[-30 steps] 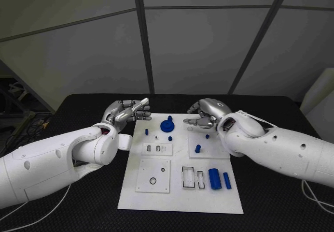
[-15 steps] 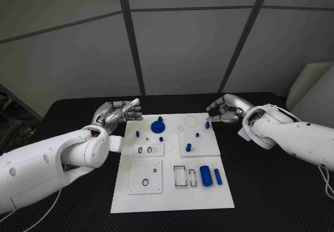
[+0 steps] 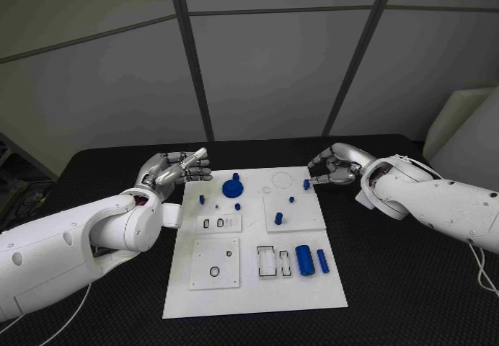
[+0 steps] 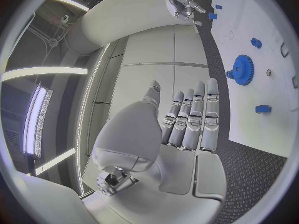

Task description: Assemble the parts on the task board

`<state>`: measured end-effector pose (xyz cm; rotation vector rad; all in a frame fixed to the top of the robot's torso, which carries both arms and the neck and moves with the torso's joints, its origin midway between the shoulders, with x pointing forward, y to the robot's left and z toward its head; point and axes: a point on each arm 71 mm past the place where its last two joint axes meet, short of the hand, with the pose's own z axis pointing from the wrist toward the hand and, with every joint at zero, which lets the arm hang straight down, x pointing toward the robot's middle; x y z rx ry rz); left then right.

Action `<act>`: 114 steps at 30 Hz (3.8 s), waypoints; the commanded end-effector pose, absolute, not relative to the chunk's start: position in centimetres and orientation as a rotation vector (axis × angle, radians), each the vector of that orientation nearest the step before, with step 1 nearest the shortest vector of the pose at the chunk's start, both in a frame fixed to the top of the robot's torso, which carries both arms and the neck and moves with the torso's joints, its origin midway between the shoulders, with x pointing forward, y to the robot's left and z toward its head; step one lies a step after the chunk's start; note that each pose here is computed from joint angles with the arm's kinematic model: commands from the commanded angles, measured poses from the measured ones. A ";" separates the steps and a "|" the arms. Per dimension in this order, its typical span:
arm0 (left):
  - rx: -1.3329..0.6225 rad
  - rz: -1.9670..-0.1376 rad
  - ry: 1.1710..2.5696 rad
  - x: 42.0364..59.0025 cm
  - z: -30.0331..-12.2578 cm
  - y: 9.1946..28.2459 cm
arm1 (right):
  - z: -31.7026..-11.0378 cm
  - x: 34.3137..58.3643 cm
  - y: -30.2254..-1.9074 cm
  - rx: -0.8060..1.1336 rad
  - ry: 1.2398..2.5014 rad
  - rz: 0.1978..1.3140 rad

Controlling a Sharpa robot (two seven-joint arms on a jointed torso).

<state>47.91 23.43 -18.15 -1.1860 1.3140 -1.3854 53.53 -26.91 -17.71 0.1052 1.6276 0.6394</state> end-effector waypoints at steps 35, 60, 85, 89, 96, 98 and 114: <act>-1.179 -1.394 1.328 48.1 -18.2 23.6 | -19.7 53.6 -25.7 0.094 1.712 0.668; -1.180 -1.394 1.330 48.1 -18.2 23.6 | -20.0 54.0 -25.5 0.084 1.714 0.639; -1.181 -1.393 1.330 48.1 -18.3 23.6 | -20.1 54.1 -25.7 0.086 1.716 0.630; -1.181 -1.393 1.330 48.1 -18.3 23.6 | -20.0 54.1 -25.7 0.083 1.701 0.637; -1.181 -1.393 1.330 48.1 -18.2 23.6 | -19.6 54.1 -25.7 0.121 1.642 0.658; -1.181 -1.393 1.330 48.1 -18.2 23.6 | -19.5 54.1 -25.8 0.140 1.624 0.664; -1.182 -1.386 1.328 48.1 -18.3 23.9 | -17.8 51.6 -22.8 0.202 1.552 0.749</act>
